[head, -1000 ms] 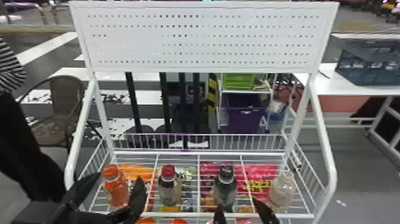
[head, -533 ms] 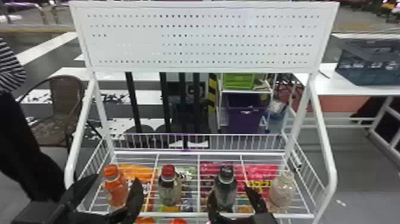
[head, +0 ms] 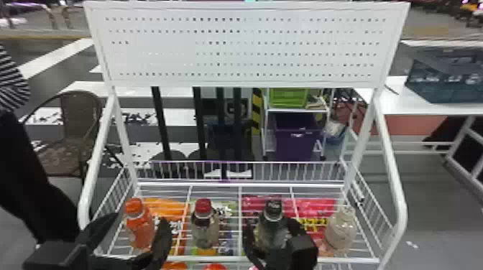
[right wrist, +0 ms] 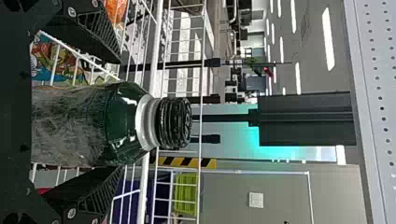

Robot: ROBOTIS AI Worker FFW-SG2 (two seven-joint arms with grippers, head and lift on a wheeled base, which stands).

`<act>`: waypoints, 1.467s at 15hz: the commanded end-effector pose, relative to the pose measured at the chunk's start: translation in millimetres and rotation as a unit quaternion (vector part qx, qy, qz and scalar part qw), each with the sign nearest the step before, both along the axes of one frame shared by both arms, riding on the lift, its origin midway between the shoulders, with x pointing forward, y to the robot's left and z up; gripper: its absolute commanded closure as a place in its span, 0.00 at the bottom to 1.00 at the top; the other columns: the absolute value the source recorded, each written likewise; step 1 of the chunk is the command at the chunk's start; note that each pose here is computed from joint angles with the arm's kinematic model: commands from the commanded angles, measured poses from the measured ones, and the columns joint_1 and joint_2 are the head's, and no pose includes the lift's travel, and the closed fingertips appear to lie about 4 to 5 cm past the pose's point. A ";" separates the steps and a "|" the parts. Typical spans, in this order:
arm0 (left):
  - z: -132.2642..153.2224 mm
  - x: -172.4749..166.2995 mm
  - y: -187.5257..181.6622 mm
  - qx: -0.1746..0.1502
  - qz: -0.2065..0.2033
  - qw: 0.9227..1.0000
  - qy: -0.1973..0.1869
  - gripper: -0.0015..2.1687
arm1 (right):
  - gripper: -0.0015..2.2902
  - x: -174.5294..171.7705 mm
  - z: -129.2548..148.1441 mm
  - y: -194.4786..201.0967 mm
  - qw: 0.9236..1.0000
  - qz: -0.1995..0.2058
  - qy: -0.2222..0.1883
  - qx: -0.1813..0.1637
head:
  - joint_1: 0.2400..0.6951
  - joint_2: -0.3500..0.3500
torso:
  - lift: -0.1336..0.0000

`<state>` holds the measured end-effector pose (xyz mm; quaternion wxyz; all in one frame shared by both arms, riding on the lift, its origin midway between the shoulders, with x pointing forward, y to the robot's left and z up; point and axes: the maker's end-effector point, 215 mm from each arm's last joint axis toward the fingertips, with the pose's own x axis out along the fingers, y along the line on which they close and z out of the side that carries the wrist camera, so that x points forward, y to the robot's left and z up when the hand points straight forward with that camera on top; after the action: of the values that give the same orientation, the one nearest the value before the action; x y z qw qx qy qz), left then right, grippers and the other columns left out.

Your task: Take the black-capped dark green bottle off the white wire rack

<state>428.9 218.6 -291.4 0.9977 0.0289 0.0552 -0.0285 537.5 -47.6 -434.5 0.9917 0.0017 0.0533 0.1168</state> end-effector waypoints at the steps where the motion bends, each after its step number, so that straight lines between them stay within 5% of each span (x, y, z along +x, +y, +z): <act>1: -3.7 1.9 1.2 0.000 0.002 1.000 0.003 0.07 | 0.14 4.7 -1.6 0.8 1.000 0.001 0.006 0.000 | 0.57 0.50 | 1.00; 5: -1.1 4.7 -2.7 -0.002 -0.001 1.000 0.000 0.07 | 0.54 -4.3 8.8 -5.5 1.000 -0.005 -0.003 0.003 | 0.57 0.50 | 1.00; 9: 0.4 3.2 -4.5 -0.002 -0.003 1.000 0.003 0.07 | 0.54 -23.9 41.6 -9.2 1.000 -0.009 -0.009 0.003 | 0.57 0.50 | 1.00; 16: 2.4 0.3 -13.3 -0.007 -0.009 1.000 0.002 0.07 | 0.53 -96.8 115.3 -66.4 0.999 0.008 0.002 -0.049 | 0.57 0.50 | 1.00; 18: 3.9 0.8 -19.7 -0.008 -0.013 1.000 0.000 0.07 | 0.53 -115.1 114.9 -95.0 0.997 -0.006 0.034 -0.068 | 0.57 0.50 | 1.00; 22: 3.6 0.8 -24.0 -0.008 -0.016 1.000 0.000 0.07 | 0.53 -141.9 137.1 -126.0 0.997 -0.022 0.011 -0.077 | 0.57 0.50 | 1.00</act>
<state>429.6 195.0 -288.0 0.9972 0.0216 0.0550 -0.0449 403.9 -161.3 -310.2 0.9884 -0.0711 0.0912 0.0985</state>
